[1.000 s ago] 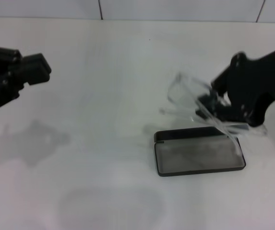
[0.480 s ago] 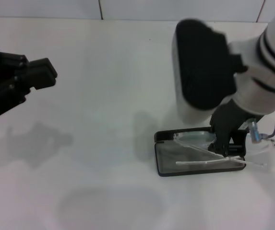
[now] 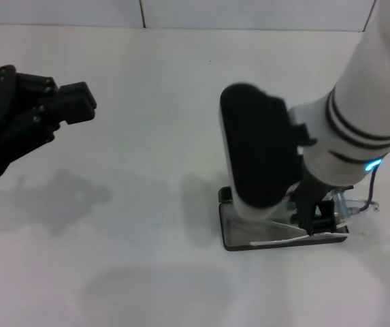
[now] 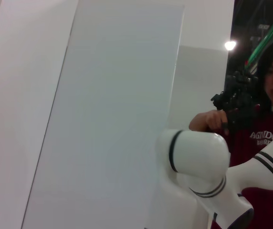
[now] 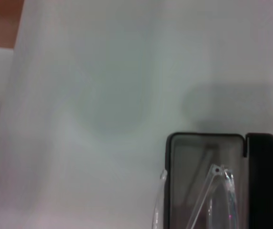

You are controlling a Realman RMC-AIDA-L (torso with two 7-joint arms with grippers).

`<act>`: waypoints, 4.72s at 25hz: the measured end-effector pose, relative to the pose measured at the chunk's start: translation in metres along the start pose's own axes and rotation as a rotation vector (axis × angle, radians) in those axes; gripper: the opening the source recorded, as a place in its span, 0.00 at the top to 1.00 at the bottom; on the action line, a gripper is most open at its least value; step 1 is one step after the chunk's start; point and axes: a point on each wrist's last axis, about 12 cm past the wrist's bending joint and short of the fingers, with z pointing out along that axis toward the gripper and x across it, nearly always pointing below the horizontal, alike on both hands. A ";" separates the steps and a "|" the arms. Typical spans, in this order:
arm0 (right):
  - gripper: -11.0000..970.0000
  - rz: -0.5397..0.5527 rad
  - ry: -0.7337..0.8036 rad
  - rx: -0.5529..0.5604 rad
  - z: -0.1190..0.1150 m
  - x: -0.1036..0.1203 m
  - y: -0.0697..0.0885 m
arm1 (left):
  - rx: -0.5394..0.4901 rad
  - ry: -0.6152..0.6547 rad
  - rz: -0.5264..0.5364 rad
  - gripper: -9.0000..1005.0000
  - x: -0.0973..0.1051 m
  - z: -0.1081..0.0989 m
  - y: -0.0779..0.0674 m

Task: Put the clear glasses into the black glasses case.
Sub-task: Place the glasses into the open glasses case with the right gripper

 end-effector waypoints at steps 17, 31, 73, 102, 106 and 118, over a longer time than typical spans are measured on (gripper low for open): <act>0.85 -0.102 0.053 0.088 0.025 -0.012 0.005 | -0.011 -0.011 -0.006 0.94 0.006 -0.001 0.000; 0.84 -0.100 0.053 0.114 0.027 -0.012 0.004 | -0.013 -0.015 -0.006 0.94 0.008 0.000 0.001; 0.84 -0.157 0.106 0.180 0.029 -0.012 0.004 | -0.037 -0.011 -0.006 0.94 0.008 -0.002 0.003; 0.61 -0.150 0.031 0.182 0.014 -0.011 0.025 | -0.038 -0.014 -0.007 0.94 0.009 -0.003 0.001; 0.61 -0.124 -0.003 0.162 0.008 -0.007 0.032 | -0.036 -0.016 -0.006 0.94 0.009 -0.003 0.001; 0.61 -0.062 -0.020 0.138 0.004 0.004 0.035 | -0.030 -0.016 -0.013 0.94 0.010 -0.001 0.000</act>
